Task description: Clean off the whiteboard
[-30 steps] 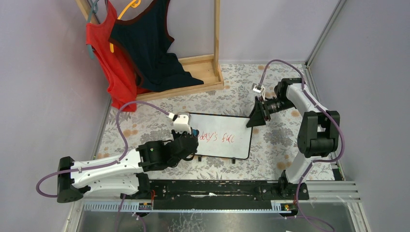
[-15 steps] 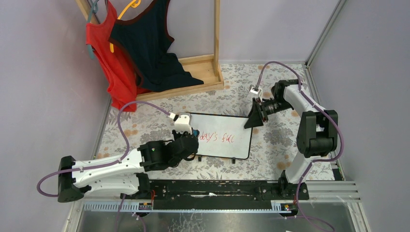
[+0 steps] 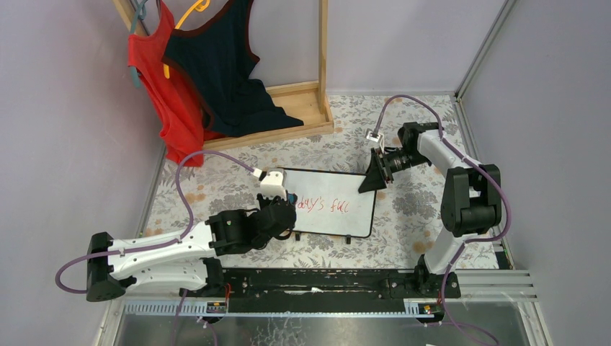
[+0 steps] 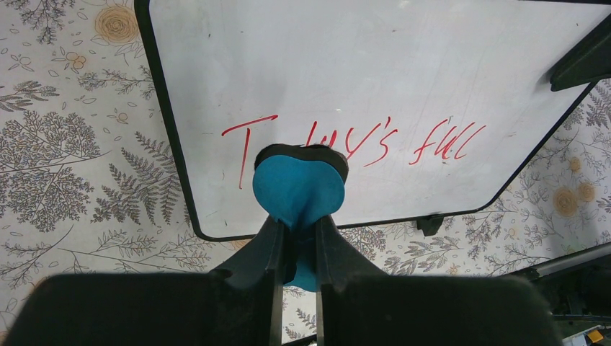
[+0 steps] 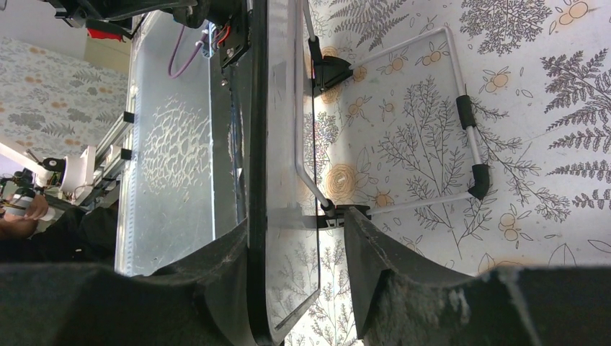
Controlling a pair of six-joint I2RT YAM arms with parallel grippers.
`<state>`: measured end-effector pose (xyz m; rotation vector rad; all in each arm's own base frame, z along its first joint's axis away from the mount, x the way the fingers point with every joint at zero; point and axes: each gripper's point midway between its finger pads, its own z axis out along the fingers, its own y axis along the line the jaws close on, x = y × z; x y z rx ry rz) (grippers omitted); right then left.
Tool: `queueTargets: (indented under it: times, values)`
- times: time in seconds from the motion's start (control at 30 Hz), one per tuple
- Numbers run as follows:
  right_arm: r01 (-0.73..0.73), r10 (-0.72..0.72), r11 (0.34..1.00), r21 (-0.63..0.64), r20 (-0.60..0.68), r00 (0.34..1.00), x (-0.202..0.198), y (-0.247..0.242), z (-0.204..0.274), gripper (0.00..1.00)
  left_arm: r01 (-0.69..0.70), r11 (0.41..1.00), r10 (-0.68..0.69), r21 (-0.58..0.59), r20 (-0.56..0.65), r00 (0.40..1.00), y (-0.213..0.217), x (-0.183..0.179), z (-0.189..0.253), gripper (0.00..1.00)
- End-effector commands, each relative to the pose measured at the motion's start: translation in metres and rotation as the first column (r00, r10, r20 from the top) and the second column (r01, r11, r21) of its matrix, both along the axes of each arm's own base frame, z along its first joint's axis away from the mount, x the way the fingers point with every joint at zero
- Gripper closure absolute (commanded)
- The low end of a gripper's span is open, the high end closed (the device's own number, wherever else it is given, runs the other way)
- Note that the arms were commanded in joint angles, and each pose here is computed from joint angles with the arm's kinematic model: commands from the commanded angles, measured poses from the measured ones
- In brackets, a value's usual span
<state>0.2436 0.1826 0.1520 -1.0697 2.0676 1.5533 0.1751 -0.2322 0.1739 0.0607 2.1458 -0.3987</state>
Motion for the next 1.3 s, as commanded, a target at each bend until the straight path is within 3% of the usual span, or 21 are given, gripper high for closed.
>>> queueTargets:
  times: [0.0,0.27,0.53,0.8,1.27]
  values:
    - [-0.001,0.001,1.000,0.018,0.034,0.999,-0.002,0.004,0.015,0.52,-0.024,0.999,0.024,-0.025,0.017,1.000,-0.001,0.003,0.003,0.97]
    - [-0.004,0.004,1.000,0.021,0.035,0.999,-0.004,0.004,0.018,0.68,-0.020,1.000,0.021,-0.024,0.011,1.000,-0.002,0.002,0.001,0.97]
    - [-0.011,0.010,1.000,0.027,0.038,0.999,-0.007,0.005,0.022,0.76,-0.020,1.000,0.020,-0.021,0.004,1.000,-0.003,0.002,-0.002,0.96]
    - [-0.012,0.011,1.000,0.025,0.038,0.999,-0.006,0.004,0.021,0.99,-0.015,1.000,0.016,-0.026,0.003,1.000,-0.004,0.001,-0.002,0.97]
    - [-0.028,0.027,0.999,0.027,0.043,0.999,-0.011,0.003,0.021,1.00,-0.025,1.000,0.025,0.012,0.040,0.999,0.001,0.007,-0.007,1.00]
